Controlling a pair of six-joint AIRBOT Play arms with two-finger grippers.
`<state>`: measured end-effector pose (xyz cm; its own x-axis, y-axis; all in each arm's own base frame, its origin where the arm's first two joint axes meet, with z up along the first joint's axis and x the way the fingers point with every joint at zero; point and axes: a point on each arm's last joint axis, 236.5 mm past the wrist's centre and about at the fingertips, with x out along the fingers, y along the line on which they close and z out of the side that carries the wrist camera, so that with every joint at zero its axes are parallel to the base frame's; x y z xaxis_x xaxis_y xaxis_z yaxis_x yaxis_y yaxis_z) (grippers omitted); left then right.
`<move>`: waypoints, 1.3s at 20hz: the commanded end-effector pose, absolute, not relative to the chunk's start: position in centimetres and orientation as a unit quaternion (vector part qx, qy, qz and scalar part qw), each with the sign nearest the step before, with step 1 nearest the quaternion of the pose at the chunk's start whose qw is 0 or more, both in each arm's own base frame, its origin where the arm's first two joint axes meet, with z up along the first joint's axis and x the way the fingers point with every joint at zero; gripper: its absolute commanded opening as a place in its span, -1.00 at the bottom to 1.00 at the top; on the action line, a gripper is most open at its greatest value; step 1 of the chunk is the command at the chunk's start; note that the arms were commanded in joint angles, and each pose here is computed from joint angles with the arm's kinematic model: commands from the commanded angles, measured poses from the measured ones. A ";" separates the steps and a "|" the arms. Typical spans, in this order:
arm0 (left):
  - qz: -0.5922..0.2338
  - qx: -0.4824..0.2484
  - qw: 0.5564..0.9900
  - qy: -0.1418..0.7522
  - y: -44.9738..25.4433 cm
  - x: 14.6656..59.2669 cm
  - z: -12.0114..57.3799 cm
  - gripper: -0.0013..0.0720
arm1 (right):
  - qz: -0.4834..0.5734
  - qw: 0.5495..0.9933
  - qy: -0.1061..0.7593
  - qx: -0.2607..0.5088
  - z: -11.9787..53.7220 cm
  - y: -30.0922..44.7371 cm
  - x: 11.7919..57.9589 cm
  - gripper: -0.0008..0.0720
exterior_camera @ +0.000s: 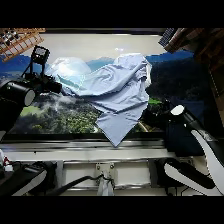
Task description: Fold the clothes and pants, and hang the long-sleeved shirts on hangers.
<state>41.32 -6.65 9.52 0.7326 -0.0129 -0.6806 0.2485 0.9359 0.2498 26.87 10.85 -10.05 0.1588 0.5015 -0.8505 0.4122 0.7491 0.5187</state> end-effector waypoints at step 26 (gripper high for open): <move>0.099 0.032 0.992 -0.067 4.8 26.5 48.5 -0.95 | 0.357 0.907 0.046 0.218 52.4 15.9 28.6 -0.91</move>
<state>27.85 4.75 51.42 0.9386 0.1864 0.2903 -0.2253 0.9685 0.1065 31.45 14.95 51.70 0.7714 0.6269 0.1092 -0.6006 0.6605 0.4506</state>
